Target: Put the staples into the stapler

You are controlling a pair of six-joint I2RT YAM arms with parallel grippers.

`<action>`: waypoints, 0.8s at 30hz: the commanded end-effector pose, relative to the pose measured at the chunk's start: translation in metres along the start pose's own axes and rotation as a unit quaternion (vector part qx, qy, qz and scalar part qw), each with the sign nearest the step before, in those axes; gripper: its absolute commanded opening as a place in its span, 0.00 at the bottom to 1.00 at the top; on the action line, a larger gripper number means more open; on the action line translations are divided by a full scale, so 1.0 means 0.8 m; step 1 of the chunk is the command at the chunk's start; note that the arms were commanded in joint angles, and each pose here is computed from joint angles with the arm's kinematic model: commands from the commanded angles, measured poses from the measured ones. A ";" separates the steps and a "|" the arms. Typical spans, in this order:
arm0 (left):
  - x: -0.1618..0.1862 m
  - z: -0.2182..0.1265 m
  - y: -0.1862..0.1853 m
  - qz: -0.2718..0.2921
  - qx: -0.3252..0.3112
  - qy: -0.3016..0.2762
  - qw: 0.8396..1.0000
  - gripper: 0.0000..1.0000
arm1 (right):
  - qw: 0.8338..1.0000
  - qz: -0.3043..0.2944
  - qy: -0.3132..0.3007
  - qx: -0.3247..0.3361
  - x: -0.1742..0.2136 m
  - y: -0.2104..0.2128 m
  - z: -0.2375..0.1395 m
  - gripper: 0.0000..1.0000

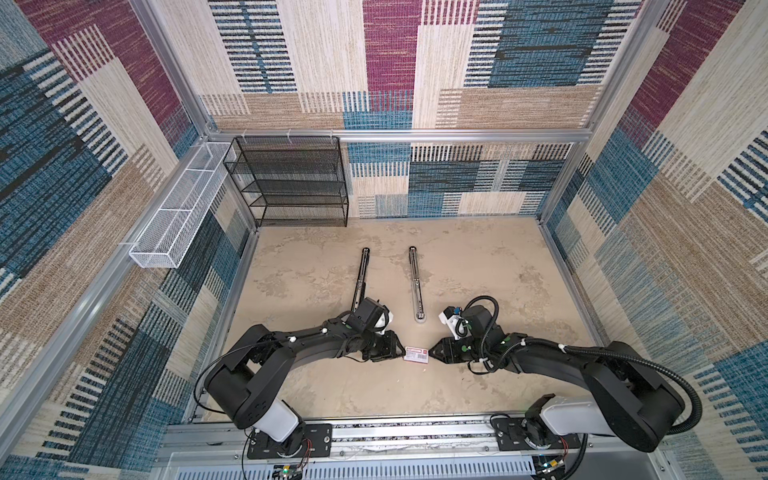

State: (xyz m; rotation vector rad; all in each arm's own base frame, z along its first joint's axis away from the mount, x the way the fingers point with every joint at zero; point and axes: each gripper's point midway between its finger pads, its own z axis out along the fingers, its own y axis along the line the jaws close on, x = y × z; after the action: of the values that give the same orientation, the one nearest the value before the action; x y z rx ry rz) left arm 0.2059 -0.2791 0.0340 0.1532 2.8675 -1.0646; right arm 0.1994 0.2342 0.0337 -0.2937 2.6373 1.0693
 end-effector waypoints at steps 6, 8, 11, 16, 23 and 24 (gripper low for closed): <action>-0.004 0.016 -0.007 0.008 0.016 0.011 1.000 0.32 | 1.000 0.000 -0.016 -0.002 -0.010 0.003 0.001 0.35; -0.004 0.020 -0.005 0.006 0.015 0.016 1.000 0.30 | 1.000 0.000 -0.016 0.001 -0.010 0.003 0.000 0.35; -0.006 0.025 -0.005 0.006 0.017 0.021 1.000 0.27 | 1.000 0.000 -0.015 0.000 -0.009 0.002 0.001 0.35; -0.009 0.029 -0.009 0.007 0.022 0.027 0.999 0.13 | 1.000 0.001 -0.010 0.002 -0.008 0.000 0.004 0.35; -0.011 0.028 -0.010 0.005 0.021 0.023 1.000 0.00 | 1.000 0.008 -0.018 0.024 -0.012 -0.008 0.002 0.41; -0.011 0.028 -0.010 0.006 0.022 0.021 1.000 0.00 | 0.999 0.009 -0.019 0.026 -0.013 -0.008 0.002 0.42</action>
State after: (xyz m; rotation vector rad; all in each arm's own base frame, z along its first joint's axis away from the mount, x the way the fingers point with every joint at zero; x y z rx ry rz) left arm 0.2131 -0.3014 0.0234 0.1963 2.8858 -1.1504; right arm 0.2033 0.2344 0.0317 -0.2714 2.6424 1.0509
